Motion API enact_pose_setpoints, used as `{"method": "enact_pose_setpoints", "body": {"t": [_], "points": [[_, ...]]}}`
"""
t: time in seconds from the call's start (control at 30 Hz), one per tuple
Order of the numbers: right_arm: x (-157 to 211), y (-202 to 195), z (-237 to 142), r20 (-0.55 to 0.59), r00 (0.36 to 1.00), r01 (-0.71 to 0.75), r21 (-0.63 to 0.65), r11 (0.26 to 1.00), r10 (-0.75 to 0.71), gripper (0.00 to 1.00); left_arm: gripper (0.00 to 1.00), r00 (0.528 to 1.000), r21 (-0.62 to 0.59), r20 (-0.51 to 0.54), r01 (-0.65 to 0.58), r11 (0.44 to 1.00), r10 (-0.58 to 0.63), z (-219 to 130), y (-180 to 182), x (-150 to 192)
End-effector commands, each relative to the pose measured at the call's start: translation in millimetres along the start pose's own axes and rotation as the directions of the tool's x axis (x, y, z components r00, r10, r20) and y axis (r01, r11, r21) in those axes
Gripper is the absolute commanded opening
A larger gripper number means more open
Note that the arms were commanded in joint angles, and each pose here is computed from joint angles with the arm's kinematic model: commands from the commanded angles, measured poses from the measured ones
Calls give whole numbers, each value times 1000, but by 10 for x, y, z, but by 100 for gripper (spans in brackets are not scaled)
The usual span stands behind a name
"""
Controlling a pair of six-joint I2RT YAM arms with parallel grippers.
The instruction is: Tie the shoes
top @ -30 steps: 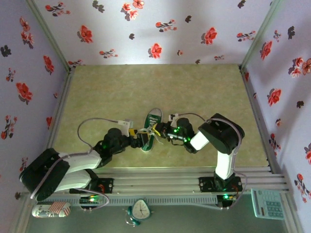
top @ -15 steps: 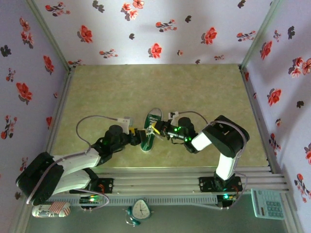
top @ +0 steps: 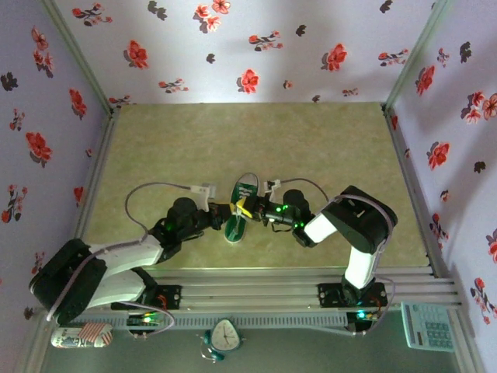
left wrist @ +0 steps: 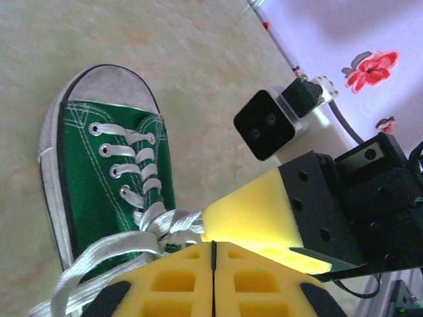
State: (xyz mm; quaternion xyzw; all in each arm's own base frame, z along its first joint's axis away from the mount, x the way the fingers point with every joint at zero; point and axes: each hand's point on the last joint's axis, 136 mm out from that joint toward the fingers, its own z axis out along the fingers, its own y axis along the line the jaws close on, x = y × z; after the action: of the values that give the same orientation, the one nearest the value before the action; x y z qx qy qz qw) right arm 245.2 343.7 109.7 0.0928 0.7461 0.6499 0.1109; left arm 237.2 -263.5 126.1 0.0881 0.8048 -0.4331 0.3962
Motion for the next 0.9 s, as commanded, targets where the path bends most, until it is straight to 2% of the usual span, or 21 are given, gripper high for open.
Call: {"method": "enact_pose_setpoints", "body": {"t": [0.0, 0.13, 0.33, 0.53, 0.87], "points": [[13, 229, 23, -10, 999, 33, -77, 996, -34, 9, 6, 1000, 60, 8, 8, 998, -9, 22, -60, 4], [-6, 228, 26, 1, 1000, 25, -77, 997, -25, 9, 13, 1000, 108, -13, 23, 994, -22, 100, -103, 48], [-23, 242, 45, 3, 1000, 18, -83, 996, -18, 9, 15, 999, 148, -14, 51, 988, -50, 146, -77, 100], [-14, 226, 46, -1, 1000, 10, -82, 997, -10, 9, 29, 999, 136, 1, 54, 989, -55, 120, -5, 68], [-14, 210, 48, -1, 1000, 6, -83, 997, -6, 9, 30, 998, 211, -9, 65, 975, -65, 90, -43, 52]]}}
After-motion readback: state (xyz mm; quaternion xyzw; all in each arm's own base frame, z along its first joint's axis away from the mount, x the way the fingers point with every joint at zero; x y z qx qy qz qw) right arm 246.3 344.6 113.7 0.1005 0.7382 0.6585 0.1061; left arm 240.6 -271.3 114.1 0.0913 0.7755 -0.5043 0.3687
